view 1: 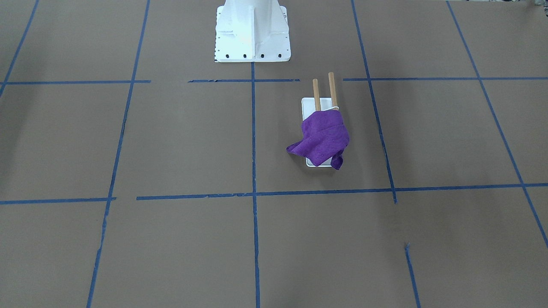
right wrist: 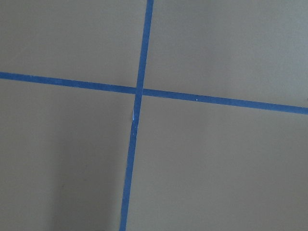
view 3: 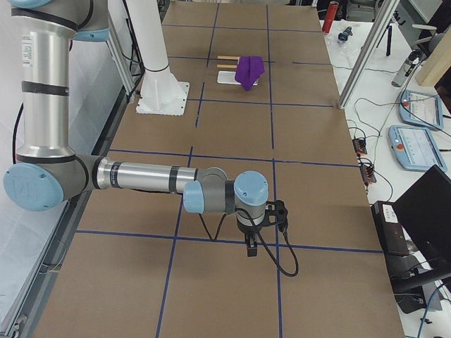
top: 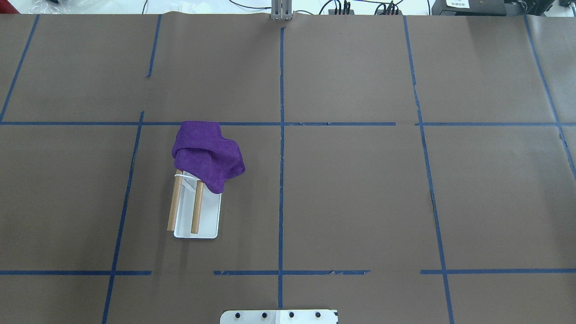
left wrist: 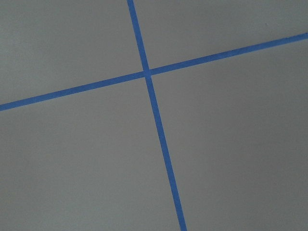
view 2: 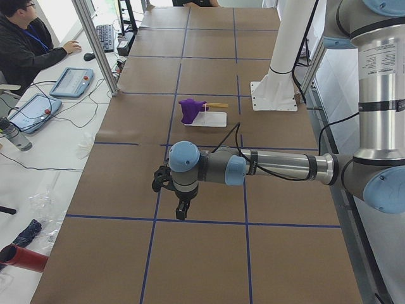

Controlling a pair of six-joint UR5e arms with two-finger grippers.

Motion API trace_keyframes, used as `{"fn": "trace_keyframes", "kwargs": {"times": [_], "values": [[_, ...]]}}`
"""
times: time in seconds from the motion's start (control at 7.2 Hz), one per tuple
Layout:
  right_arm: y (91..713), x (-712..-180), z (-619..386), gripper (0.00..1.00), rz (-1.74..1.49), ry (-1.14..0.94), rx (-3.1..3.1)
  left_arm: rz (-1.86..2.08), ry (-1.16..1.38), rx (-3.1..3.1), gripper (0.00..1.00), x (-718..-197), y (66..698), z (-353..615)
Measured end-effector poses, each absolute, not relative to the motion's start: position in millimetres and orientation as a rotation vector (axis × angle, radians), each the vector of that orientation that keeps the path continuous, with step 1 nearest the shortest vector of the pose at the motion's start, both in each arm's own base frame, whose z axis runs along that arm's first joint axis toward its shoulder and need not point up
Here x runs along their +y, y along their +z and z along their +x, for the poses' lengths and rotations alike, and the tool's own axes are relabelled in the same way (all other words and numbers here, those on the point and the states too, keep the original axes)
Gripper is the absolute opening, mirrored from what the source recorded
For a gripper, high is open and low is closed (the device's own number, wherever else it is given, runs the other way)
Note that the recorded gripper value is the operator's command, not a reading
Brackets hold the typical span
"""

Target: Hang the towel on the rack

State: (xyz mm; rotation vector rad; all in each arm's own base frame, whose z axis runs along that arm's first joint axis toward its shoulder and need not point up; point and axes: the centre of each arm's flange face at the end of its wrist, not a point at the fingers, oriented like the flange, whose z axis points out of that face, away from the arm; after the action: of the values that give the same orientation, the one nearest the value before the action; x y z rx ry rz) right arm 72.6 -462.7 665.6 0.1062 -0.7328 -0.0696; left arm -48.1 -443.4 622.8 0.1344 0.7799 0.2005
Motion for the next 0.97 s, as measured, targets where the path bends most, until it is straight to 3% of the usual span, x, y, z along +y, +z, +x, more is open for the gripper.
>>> {"fn": "trace_keyframes", "kwargs": {"times": [0.97], "values": [[663.2, -462.8, 72.3, 1.00, 0.110, -0.071, -0.732, 0.135, 0.201, 0.780, 1.00, -445.5, 622.9, -48.1]]}}
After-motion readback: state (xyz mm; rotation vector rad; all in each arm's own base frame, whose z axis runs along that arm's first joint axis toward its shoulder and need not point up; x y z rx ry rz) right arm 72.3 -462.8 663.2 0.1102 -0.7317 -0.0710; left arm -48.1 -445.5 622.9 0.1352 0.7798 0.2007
